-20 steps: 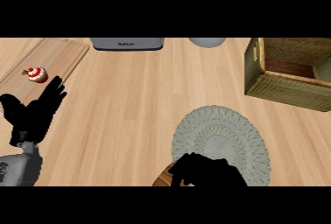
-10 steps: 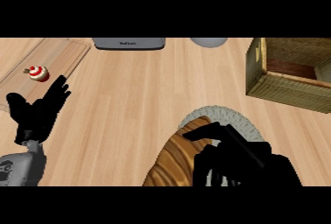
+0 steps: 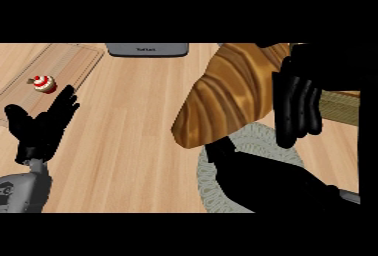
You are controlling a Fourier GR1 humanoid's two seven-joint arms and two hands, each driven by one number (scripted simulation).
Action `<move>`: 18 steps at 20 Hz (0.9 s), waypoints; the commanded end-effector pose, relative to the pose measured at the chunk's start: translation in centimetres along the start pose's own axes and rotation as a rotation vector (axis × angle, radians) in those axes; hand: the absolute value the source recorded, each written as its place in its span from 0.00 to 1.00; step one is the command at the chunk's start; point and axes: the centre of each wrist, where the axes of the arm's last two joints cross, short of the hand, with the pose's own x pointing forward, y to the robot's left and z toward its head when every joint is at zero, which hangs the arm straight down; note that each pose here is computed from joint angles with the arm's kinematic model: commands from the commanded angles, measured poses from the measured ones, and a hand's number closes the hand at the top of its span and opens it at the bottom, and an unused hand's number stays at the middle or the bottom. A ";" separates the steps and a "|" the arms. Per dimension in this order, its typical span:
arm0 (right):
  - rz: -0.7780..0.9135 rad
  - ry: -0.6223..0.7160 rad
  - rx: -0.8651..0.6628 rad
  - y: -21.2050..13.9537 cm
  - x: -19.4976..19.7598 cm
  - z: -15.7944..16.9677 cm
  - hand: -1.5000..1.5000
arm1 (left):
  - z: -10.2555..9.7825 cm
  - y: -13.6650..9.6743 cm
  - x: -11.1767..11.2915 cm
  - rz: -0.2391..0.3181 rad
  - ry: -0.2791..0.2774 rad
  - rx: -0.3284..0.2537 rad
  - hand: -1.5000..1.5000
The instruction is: Pick the croissant from the placemat and place it in the basket
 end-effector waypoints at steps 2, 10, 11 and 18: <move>0.115 0.164 -0.041 -1.7 0.2 -4.8 1.00 | -0.2 -2.4 0.7 0.017 -0.027 -0.003 0.50; 0.215 0.265 -0.164 -5.9 -4.5 -10.8 1.00 | 0.0 1.7 0.6 -0.001 -0.001 0.008 0.50; 0.238 0.257 -0.148 -7.6 -5.3 -10.6 1.00 | 1.2 -1.7 -1.0 0.006 -0.004 0.007 0.50; 0.282 0.263 -0.150 -9.7 -10.5 -11.7 1.00 | -0.4 -0.6 2.3 -0.013 -0.010 0.001 0.50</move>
